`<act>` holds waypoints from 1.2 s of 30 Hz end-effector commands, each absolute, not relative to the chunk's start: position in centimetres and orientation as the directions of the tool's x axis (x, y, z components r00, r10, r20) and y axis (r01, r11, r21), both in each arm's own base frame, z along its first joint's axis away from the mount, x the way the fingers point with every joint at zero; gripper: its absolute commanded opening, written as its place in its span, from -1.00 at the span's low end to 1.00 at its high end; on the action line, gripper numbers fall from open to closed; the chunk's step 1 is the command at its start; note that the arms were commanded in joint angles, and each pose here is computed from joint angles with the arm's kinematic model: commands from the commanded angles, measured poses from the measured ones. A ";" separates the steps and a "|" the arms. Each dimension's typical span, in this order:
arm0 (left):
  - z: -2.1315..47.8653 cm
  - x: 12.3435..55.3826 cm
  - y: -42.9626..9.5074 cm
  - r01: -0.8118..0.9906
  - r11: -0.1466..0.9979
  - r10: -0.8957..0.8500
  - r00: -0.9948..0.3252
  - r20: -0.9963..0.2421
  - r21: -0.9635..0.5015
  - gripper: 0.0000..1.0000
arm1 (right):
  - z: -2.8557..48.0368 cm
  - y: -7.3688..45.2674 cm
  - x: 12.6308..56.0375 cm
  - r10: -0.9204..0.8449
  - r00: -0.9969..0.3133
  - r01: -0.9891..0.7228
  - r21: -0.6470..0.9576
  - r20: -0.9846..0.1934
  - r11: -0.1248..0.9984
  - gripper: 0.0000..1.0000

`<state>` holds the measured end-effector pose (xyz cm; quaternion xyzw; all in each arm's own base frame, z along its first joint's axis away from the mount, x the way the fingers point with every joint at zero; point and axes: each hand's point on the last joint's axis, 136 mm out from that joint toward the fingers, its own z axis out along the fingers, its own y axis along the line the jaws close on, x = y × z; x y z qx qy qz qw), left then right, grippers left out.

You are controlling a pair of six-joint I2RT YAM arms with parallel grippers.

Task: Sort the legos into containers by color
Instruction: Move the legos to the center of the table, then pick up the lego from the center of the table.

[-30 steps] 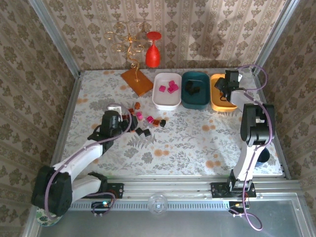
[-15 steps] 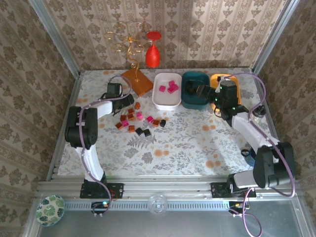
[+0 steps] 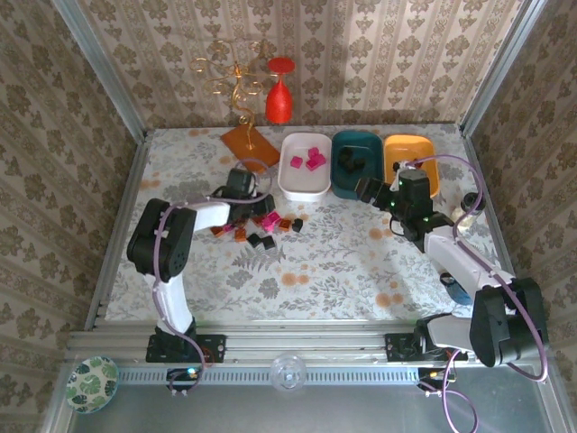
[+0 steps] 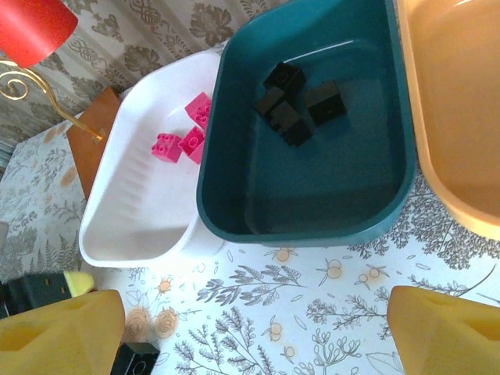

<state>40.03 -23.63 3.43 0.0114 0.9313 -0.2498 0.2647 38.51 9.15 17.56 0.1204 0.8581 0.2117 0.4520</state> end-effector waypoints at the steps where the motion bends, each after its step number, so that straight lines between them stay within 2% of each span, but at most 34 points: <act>1: 5.4 37.7 -27.5 0.215 0.826 -0.109 -0.846 -0.522 -0.522 -0.13 | 17.4 11.2 37.9 0.388 -0.578 -0.026 0.492 -0.718 0.870 0.77; 4: 6.5 36.6 -30.0 0.267 0.778 -0.095 -0.845 -0.526 -0.568 -0.11 | 16.3 13.2 37.0 0.344 -0.611 -0.058 0.473 -0.713 0.879 0.77; 7: 7.9 36.5 -30.2 0.287 0.765 -0.105 -0.828 -0.551 -0.576 -0.10 | 14.8 15.4 35.9 0.283 -0.654 -0.101 0.451 -0.702 0.887 0.77; 15: 11.7 36.2 -23.2 0.244 0.845 -0.160 -0.734 -0.660 -0.476 0.16 | 10.2 23.0 30.0 -0.074 -0.738 -0.370 0.311 -0.671 0.875 0.70; 18: 12.6 35.1 -20.6 0.221 0.868 -0.177 -0.700 -0.692 -0.445 0.26 | 7.4 23.8 28.8 -0.167 -0.756 -0.394 0.236 -0.633 0.888 0.67; 26: 12.5 33.4 -18.5 0.209 0.883 -0.173 -0.688 -0.705 -0.421 0.35 | 3.6 25.8 30.1 -0.251 -0.763 -0.420 0.163 -0.595 0.893 0.26; 30: 12.3 33.2 -18.3 0.212 0.882 -0.170 -0.692 -0.702 -0.422 0.35 | 2.3 26.6 30.9 -0.266 -0.760 -0.410 0.120 -0.593 0.904 0.21; 36: 12.3 32.7 -18.4 0.230 0.875 -0.158 -0.696 -0.700 -0.426 0.35 | 1.4 27.2 33.1 -0.248 -0.748 -0.368 0.075 -0.615 0.927 0.00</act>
